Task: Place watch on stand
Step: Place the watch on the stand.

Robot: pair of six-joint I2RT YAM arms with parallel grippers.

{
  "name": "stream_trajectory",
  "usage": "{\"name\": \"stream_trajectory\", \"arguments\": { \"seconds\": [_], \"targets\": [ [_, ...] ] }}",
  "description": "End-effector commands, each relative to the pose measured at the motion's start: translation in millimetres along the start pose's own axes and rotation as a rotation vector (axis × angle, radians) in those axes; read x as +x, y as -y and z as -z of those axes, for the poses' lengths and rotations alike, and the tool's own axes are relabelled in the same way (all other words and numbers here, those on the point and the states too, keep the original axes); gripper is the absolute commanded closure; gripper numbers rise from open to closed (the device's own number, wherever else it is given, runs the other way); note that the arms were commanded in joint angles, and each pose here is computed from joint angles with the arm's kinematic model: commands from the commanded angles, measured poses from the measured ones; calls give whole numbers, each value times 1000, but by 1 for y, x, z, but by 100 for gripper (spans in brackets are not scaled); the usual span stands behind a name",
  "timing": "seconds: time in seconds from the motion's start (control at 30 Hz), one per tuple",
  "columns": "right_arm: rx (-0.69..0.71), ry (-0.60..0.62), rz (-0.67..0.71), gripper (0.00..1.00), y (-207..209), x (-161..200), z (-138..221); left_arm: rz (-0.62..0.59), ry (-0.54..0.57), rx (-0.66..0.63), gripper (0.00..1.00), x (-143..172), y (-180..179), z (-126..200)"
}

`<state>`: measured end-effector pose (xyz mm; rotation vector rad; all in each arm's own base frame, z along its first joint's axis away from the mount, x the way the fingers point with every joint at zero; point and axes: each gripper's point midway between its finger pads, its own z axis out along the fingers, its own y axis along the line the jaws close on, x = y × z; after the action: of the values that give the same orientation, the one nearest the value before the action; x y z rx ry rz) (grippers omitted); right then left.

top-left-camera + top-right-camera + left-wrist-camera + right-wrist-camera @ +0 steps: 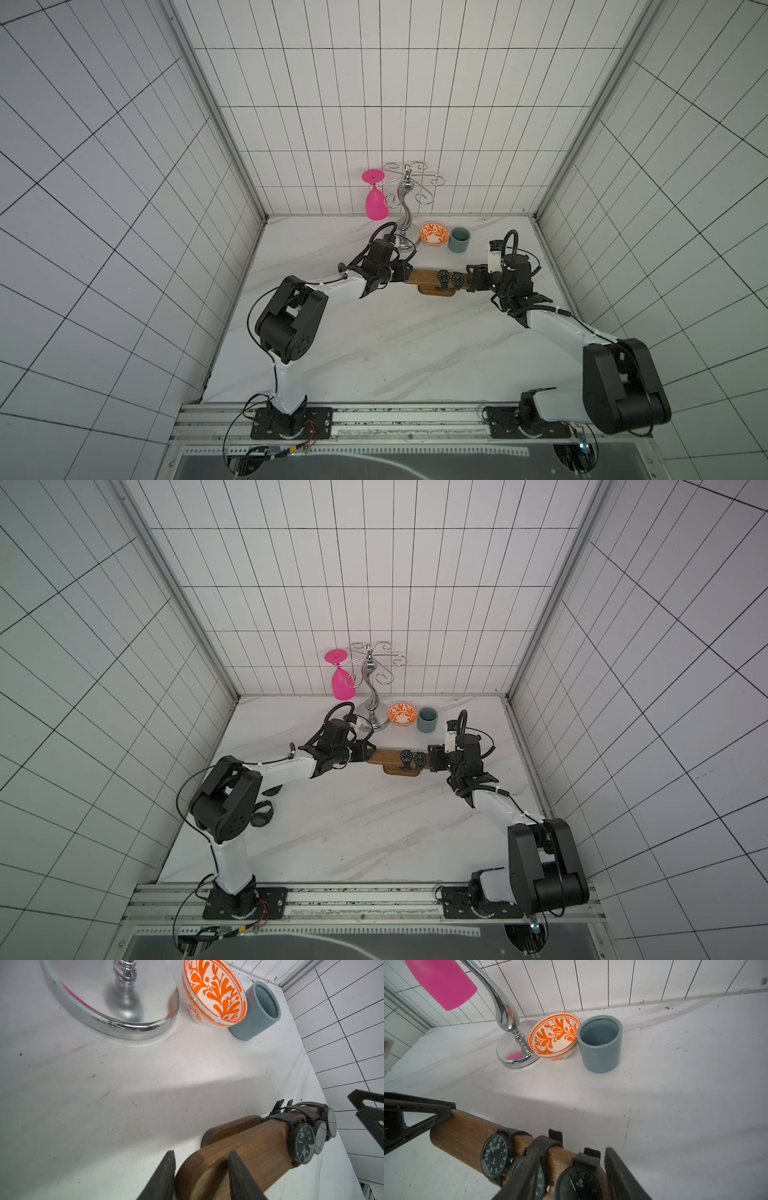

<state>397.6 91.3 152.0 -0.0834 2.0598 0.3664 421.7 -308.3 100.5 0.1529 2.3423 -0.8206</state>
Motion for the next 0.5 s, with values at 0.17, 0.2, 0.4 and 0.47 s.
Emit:
{"name": "stream_trajectory", "arguments": {
  "seconds": [0.17,0.2,0.4,0.47],
  "targets": [
    [43,17,-104,58,9,-19,5,-3,4,-54,54,-5,-5,15],
    [52,4,-111,60,12,-15,3,-3,3,-58,54,-5,-6,17],
    [14,-41,-136,66,8,-6,0,-8,2,-57,55,-4,-5,19],
    [6,-56,-133,67,6,-3,-1,-10,-1,-49,56,-3,-4,18]
  ]
}}
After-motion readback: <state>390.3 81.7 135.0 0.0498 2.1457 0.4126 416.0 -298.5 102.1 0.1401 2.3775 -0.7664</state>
